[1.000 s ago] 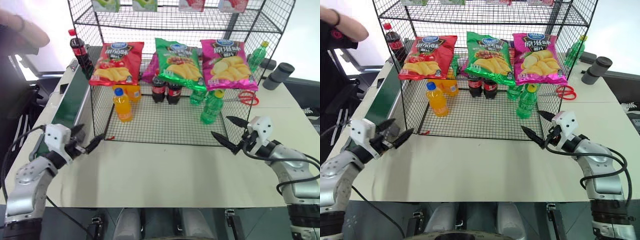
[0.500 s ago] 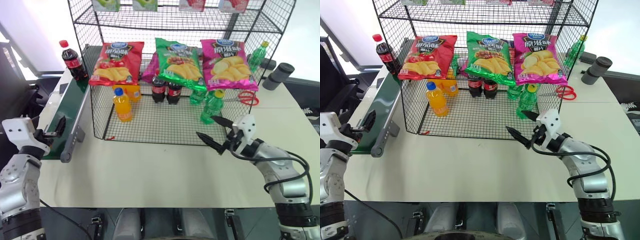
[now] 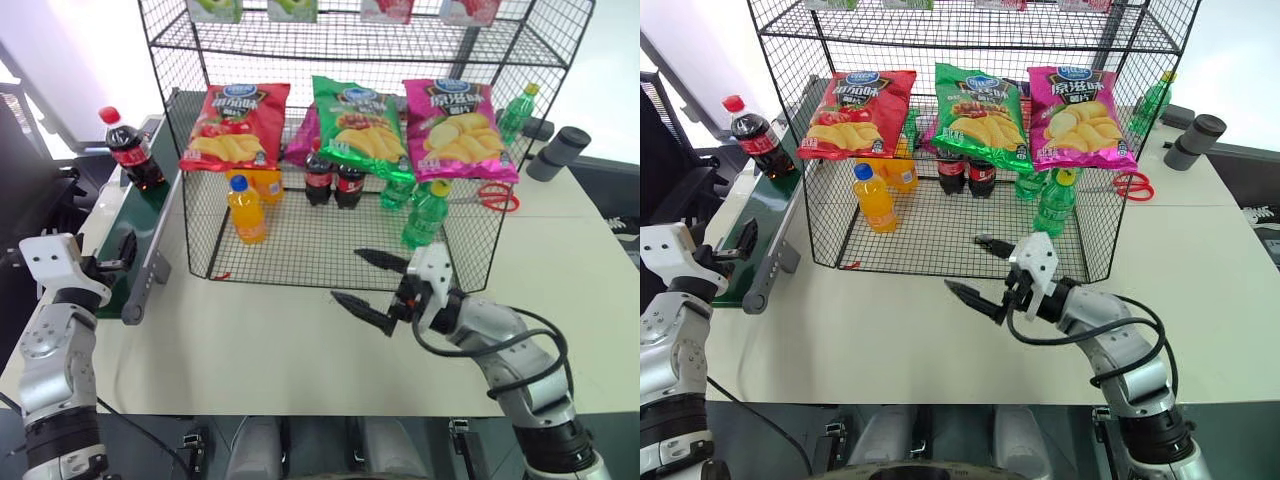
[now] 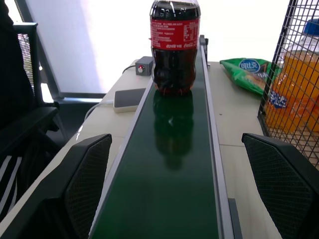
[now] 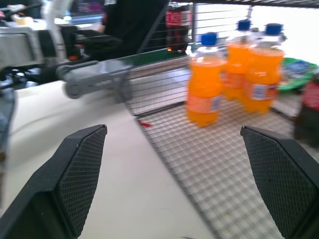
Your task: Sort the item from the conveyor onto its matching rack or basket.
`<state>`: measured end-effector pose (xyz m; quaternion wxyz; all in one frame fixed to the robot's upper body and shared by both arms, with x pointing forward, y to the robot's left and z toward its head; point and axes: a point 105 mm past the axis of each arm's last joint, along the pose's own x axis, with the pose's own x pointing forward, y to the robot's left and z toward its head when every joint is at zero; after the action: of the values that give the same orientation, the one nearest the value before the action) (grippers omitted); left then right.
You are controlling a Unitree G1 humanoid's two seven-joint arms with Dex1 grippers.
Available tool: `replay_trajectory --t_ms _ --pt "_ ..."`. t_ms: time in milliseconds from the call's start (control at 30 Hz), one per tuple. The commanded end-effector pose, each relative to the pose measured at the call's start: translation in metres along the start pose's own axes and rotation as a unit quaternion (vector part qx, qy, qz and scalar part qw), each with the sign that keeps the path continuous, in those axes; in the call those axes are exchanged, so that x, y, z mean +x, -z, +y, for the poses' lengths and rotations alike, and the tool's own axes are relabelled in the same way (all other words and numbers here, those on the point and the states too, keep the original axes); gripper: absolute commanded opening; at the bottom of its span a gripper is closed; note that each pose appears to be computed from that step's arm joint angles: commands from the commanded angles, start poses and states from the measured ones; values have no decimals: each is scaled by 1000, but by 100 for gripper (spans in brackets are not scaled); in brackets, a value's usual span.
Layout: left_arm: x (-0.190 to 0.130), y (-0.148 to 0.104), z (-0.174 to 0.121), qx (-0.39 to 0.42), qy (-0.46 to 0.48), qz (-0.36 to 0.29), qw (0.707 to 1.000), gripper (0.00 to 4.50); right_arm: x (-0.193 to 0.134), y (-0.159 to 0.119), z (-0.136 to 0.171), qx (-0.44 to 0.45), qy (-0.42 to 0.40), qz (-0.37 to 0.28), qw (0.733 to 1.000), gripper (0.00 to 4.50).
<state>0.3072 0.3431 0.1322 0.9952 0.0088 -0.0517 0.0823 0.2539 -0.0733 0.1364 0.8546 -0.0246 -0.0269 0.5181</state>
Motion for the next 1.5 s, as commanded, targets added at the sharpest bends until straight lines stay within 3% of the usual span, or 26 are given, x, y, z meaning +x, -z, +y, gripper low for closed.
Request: replay_trajectory --t_ms 33,1033,1067,1167,1300,1500 --pt "1 -10 2 4 -6 -23 1000 450 6 -11 19 -12 -30 -22 999 448" --pt "1 7 19 26 -66 -7 997 450 12 -12 22 1 -45 -31 998 448" --pt "1 8 19 27 -65 -4 998 397 12 -12 22 1 -46 -31 998 450" --pt "1 9 19 31 -63 -4 998 293 12 -13 22 2 -46 -32 998 450" --pt "0 -5 22 31 -52 -29 998 292 12 -13 20 -3 -41 -32 999 450" --pt "-3 -58 8 39 65 -97 992 292 11 -17 9 -15 -20 -30 999 450"
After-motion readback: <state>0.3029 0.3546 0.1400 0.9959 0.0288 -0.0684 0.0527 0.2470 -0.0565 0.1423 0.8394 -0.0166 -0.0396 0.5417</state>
